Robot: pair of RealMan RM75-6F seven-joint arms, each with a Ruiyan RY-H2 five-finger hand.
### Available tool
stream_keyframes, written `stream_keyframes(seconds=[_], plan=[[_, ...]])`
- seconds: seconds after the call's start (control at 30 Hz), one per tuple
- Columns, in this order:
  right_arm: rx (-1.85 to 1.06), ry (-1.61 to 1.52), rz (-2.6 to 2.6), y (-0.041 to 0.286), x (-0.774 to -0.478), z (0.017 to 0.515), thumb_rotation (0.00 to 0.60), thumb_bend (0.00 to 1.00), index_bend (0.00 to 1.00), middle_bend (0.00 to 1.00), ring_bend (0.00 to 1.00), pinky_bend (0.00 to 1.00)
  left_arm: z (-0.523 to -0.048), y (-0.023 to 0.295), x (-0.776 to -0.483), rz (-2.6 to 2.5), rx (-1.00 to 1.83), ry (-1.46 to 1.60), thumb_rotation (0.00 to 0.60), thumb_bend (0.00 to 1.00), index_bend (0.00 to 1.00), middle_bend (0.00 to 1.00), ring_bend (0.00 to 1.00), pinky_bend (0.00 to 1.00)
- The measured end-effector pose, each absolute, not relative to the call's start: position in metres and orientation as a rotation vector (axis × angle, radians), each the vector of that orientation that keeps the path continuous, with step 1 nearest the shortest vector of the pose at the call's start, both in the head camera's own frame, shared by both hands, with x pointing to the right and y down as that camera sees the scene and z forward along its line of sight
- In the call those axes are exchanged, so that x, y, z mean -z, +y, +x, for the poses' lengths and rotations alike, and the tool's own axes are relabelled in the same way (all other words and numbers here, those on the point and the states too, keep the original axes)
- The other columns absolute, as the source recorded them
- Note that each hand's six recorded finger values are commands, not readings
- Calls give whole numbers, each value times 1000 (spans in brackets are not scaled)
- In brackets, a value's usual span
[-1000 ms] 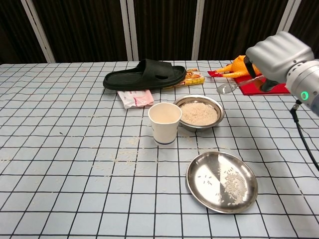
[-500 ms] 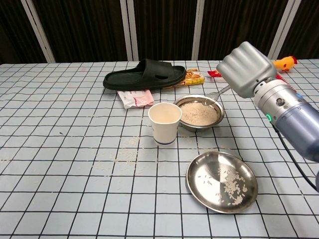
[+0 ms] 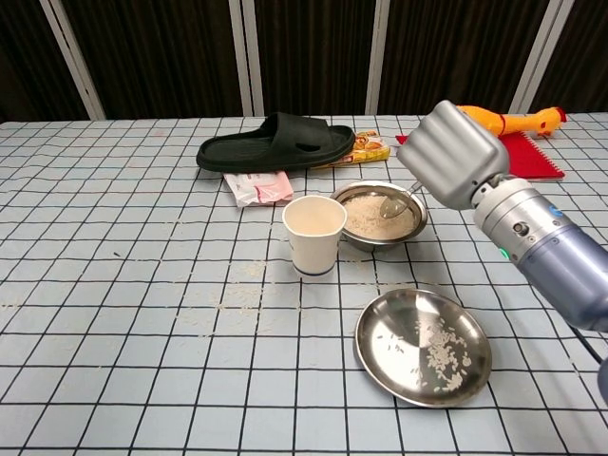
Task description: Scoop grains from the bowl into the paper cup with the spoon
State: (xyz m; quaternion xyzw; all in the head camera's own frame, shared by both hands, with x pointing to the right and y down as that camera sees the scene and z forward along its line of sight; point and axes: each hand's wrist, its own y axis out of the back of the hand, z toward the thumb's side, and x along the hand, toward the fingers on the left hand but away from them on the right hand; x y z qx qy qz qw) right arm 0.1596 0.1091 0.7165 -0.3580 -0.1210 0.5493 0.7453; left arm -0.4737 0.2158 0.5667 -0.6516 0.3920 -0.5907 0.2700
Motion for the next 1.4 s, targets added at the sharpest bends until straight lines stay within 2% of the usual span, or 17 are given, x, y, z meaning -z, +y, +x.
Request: stream_keyframes(seconds=[0.3, 0.67, 0.97, 1.4], plan=[[-1184, -212, -745, 116, -726, 158, 600, 562, 659, 831, 971, 1000, -473, 216, -566, -1762, 1587, 1058, 600, 0, 0, 0, 0, 0], [-1177, -198, -697, 108, -724, 163, 600, 562, 659, 831, 971, 1000, -473, 215, -566, -1767, 1581, 1060, 600, 0, 0, 0, 0, 0], [-1142, -145, -685, 118, -729, 163, 600, 563, 659, 831, 971, 1000, -472, 215, -566, -1769, 1577, 1058, 600, 0, 0, 0, 0, 0], [-1186, -244, -804, 121, -729, 151, 600, 572, 663, 831, 971, 1000, -472, 216, -566, -1771, 1577, 1066, 600, 0, 0, 0, 0, 0]])
